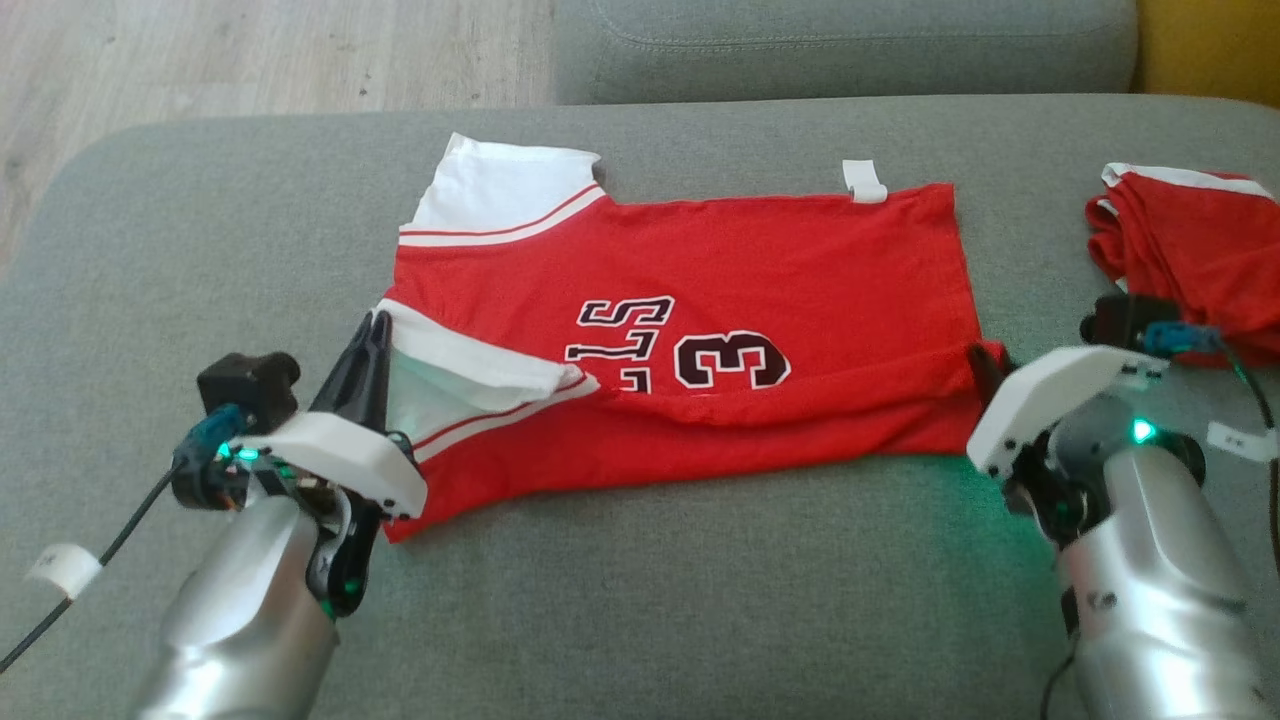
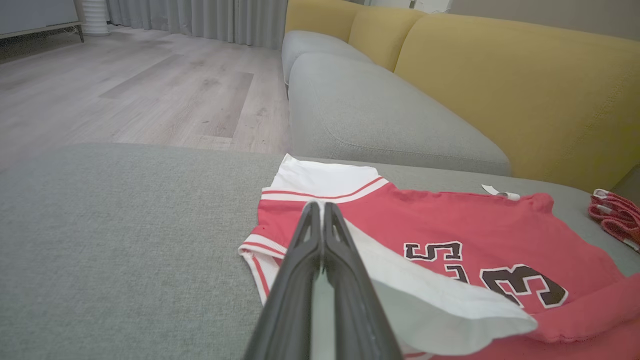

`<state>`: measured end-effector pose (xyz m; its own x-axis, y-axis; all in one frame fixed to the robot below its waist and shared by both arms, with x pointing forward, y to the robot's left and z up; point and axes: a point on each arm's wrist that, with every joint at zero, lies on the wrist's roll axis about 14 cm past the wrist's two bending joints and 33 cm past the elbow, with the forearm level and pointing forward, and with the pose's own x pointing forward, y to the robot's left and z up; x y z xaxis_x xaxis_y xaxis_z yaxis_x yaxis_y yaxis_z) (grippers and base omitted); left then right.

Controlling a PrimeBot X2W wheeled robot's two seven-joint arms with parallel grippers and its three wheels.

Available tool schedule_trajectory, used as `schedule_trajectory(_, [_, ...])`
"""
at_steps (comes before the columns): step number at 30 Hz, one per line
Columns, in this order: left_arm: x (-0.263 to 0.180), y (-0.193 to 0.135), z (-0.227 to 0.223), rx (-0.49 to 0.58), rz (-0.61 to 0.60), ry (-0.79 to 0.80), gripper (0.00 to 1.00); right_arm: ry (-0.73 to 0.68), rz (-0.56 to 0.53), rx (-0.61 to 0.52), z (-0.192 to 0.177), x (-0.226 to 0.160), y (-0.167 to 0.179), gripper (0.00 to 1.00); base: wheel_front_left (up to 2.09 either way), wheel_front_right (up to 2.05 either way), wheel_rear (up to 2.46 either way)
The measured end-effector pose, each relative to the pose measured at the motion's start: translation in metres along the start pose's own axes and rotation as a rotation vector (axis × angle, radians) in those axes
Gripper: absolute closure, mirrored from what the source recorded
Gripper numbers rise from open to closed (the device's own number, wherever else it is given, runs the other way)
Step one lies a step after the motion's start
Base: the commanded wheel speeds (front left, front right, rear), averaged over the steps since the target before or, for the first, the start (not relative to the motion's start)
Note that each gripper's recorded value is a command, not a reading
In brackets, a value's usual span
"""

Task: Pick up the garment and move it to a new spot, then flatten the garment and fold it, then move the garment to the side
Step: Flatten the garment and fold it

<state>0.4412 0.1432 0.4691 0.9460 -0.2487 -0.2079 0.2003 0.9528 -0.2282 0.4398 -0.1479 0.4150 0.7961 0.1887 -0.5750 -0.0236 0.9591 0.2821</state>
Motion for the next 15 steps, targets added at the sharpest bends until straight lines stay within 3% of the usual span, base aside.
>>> schedule_trajectory(2, [0.002, 0.002, 0.002, 0.002, 0.008, -0.011, 0.00, -0.039, 0.012, 0.014, 0.010, 0.003, 0.004, 0.00, 0.00, 0.00, 0.00])
schedule_trajectory(9, [0.002, 0.005, 0.011, -0.004, 0.018, -0.063, 0.00, -0.175, 0.029, 0.017, 0.038, 0.005, 0.012, 0.00, 0.00, 0.00, 0.00])
schedule_trajectory(15, [-0.004, -0.001, 0.025, -0.006, -0.007, -0.125, 0.00, -0.307, -0.007, -0.085, 0.060, -0.008, 0.007, 0.00, 0.00, 0.00, 0.00])
